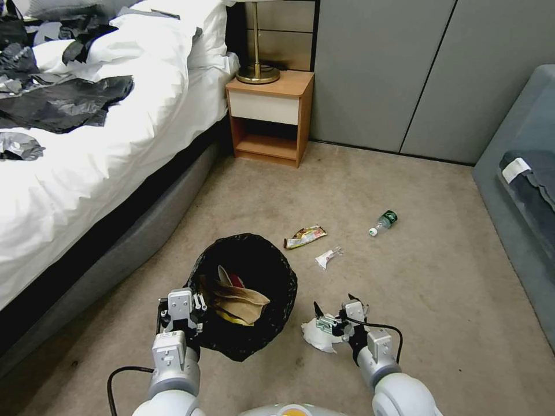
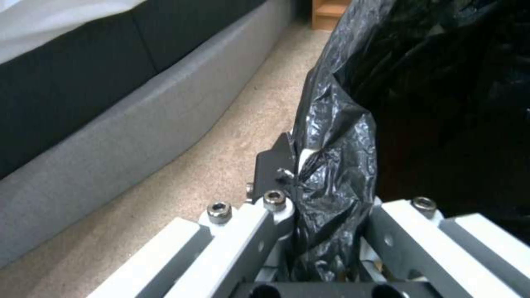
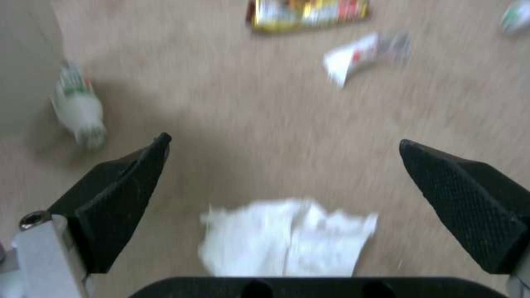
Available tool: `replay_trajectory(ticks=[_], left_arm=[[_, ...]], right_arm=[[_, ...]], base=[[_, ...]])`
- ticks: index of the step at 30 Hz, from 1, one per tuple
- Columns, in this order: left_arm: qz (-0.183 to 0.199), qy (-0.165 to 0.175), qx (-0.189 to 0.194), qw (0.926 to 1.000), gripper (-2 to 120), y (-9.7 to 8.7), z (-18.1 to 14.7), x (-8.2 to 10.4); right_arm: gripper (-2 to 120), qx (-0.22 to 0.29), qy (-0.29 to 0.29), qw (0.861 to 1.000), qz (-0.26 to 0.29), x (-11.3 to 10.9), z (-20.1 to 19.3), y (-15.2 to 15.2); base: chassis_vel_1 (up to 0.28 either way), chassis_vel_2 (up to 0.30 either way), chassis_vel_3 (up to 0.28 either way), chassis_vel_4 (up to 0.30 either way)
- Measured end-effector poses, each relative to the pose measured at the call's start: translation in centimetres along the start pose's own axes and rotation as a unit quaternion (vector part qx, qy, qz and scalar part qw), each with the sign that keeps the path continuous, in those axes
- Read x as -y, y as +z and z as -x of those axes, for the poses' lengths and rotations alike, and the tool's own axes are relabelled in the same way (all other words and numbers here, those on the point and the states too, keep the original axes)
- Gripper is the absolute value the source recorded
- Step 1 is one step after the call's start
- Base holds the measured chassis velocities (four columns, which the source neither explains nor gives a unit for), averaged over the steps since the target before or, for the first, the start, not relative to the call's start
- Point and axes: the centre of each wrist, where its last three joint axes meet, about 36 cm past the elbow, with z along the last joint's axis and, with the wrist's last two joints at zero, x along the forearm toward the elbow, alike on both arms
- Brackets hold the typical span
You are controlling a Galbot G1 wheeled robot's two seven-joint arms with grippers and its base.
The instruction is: Pick up the trash bin, then pick up the garbage from the floor and place it into the trash bin.
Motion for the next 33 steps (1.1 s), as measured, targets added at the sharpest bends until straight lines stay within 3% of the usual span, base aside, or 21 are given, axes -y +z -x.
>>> replay_trajectory(ticks=[3, 10, 26, 33], left_arm=[[0.001, 0.001, -0.003, 1.0000, 3, 0.2, 0.0, 0.0], [0.002, 0.002, -0.005, 1.0000, 3, 0.3, -0.1, 0.2], [0.008, -0.001, -0.009, 0.9999, 3, 0.5, -0.5, 0.2], [0.008, 0.000, -0.009, 0.9999, 3, 0.6, -0.4, 0.3]], right_arm=[[100, -0.035, 0.000, 0.999, 0.008, 0.7, 1.5, 1.2], [100, -0.062, 0.006, 0.998, 0.006, 1.4, 3.8, 3.5], [100, -0.061, 0.010, 0.998, -0.006, 2.7, 8.2, 6.7], [92, -0.070, 0.008, 0.997, -0.010, 2.5, 8.9, 7.8]], base=[[0.000, 0.000, 0.000, 0.000], [0.000, 0.000, 0.000, 0.000], [0.000, 0.000, 0.000, 0.000], [0.000, 0.000, 0.000, 0.000]])
